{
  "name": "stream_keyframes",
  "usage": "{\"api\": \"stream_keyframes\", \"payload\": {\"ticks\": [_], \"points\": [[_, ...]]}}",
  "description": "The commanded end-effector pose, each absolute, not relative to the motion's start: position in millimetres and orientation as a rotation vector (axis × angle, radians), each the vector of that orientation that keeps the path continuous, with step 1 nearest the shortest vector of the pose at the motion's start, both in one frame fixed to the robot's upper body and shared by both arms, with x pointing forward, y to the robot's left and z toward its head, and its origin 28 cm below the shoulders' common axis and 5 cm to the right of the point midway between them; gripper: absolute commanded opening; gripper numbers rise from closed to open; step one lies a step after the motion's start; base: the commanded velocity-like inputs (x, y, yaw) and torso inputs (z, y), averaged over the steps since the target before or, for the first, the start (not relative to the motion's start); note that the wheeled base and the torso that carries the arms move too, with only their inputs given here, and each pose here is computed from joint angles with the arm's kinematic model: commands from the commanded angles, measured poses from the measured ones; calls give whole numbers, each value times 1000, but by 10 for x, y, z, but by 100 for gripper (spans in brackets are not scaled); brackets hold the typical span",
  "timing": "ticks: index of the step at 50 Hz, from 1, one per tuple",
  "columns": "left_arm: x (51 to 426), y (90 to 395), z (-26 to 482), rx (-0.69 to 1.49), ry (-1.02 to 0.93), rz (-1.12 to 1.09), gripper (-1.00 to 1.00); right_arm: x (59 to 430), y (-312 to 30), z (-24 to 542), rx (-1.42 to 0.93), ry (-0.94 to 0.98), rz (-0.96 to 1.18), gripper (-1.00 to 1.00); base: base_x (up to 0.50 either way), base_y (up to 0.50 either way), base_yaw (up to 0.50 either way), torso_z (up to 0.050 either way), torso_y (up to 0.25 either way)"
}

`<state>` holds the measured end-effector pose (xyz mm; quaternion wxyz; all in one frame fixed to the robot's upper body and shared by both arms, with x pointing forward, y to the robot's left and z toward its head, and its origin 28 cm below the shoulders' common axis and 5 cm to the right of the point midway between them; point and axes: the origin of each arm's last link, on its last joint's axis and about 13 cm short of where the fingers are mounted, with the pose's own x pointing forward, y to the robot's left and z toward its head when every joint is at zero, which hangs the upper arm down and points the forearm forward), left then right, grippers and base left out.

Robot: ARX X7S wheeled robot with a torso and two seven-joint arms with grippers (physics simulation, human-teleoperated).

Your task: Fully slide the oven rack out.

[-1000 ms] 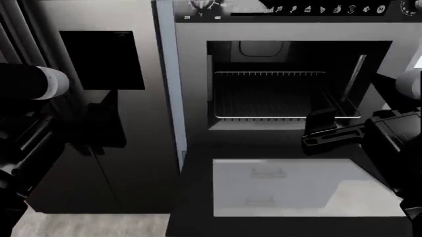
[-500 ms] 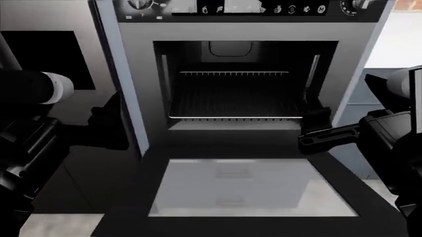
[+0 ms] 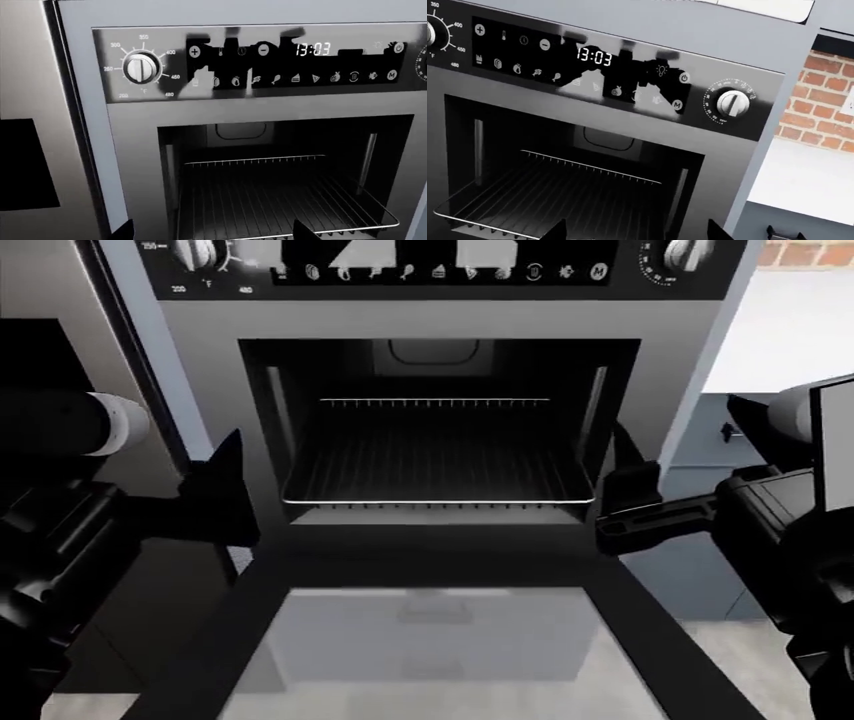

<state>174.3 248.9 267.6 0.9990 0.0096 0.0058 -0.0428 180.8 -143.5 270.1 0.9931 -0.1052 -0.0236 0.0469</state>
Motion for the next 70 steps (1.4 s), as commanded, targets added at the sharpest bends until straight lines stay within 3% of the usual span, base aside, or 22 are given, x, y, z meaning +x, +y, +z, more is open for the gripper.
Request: {"api": "stream_keyframes", "payload": {"ticks": [1, 16, 42, 53, 70], "points": [[1729, 2504, 2674, 13, 12, -75, 100, 1813, -1422, 2695, -205, -47, 100, 100, 500, -1, 0, 0, 0], [1725, 2504, 2701, 20, 14, -69, 100, 1792, -1420, 2739, -192, -39, 99, 100, 411, -1, 0, 0, 0], [1812, 2486, 2825, 27, 130, -71, 100, 1757, -1466, 3030, -102, 78, 94, 100, 57, 0, 0, 0, 1], [1681, 2497, 3165, -6, 147, -77, 100, 1589, -1433, 3399, -131, 67, 119, 100, 0, 0, 0, 0, -107], [1382, 2420, 3289, -9, 180, -134, 100, 1365, -1401, 3471, -145, 79, 159, 100, 0, 0, 0, 1, -250]]}}
